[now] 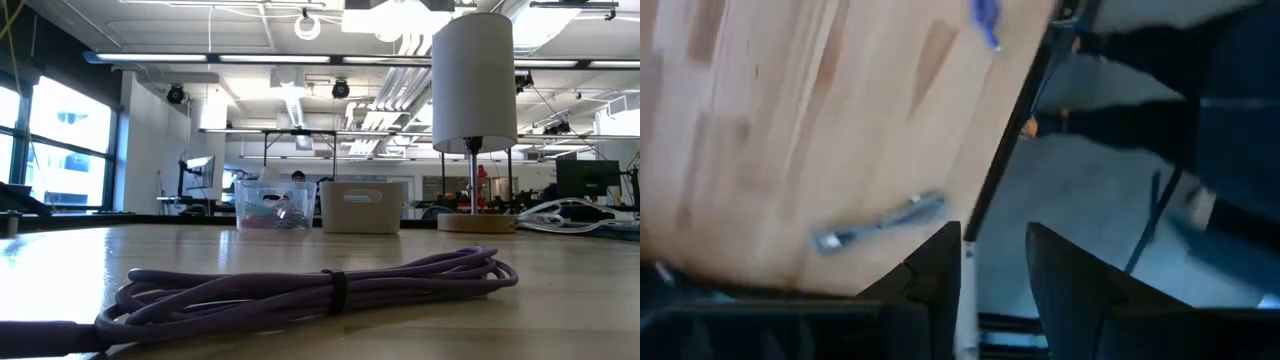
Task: Pick & Place USB Port
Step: Put the white cable into the gray bin
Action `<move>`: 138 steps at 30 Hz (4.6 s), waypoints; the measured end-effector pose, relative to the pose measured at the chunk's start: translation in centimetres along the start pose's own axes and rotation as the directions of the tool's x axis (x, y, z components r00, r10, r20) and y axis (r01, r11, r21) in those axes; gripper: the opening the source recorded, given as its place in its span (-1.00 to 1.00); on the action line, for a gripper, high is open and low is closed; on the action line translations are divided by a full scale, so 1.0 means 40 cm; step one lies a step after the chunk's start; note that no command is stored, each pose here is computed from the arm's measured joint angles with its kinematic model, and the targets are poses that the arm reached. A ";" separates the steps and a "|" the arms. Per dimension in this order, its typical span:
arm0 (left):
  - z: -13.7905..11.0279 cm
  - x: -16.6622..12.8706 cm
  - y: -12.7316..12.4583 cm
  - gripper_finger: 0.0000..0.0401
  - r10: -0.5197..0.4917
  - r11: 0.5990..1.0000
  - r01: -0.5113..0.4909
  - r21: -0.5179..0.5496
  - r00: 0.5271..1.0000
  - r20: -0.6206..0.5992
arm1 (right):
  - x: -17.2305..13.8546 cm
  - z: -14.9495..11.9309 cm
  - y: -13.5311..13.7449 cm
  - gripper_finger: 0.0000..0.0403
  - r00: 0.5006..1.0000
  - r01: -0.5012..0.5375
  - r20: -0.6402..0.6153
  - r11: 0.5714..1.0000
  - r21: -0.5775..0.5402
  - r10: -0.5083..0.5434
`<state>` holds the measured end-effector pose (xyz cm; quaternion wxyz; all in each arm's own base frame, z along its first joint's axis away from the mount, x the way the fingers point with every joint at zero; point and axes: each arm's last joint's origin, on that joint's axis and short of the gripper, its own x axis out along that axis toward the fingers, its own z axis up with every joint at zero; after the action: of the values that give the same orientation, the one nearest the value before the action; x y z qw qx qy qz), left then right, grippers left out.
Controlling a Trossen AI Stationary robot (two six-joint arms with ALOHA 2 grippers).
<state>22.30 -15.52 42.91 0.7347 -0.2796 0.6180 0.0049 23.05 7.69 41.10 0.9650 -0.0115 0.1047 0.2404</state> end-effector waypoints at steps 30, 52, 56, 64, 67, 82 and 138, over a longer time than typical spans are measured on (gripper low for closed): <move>-0.037 0.236 -0.119 0.00 0.152 0.856 -0.259 -0.448 0.953 -0.261 | -0.073 -0.027 0.115 -0.12 0.850 -0.513 -0.139 0.859 0.001 0.508; -0.029 0.426 0.016 0.32 0.289 0.559 -0.597 -0.575 0.790 -0.540 | -0.159 -0.041 0.124 -0.12 0.858 -0.476 -0.204 0.879 0.033 0.472; -0.034 0.466 0.039 0.32 0.289 0.544 -0.613 -0.572 0.777 -0.559 | -0.160 -0.043 0.124 -0.12 0.855 -0.471 -0.214 0.880 0.060 0.472; -0.042 0.552 0.078 0.32 0.251 0.572 -0.578 -0.582 0.799 -0.547 | -0.162 -0.052 0.124 -0.12 0.846 -0.458 -0.246 0.881 0.118 0.472; -0.049 0.577 0.092 0.32 0.238 0.572 -0.576 -0.584 0.798 -0.554 | -0.163 -0.053 0.124 -0.12 0.843 -0.459 -0.251 0.880 0.126 0.476; -0.054 0.622 0.126 0.32 0.313 0.531 -0.544 -0.650 0.839 -0.446 | -0.160 -0.048 0.123 -0.12 0.859 -0.440 -0.231 0.889 0.125 0.458; -0.122 0.533 0.032 0.32 0.264 0.886 -0.117 -0.449 0.924 0.279 | -0.133 -0.016 0.113 -0.12 0.943 -0.312 -0.115 0.950 0.021 0.312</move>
<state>22.49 -23.69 22.57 0.7453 -0.3648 0.4941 0.2593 16.24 9.17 41.73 0.9070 -0.0079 0.1619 0.3887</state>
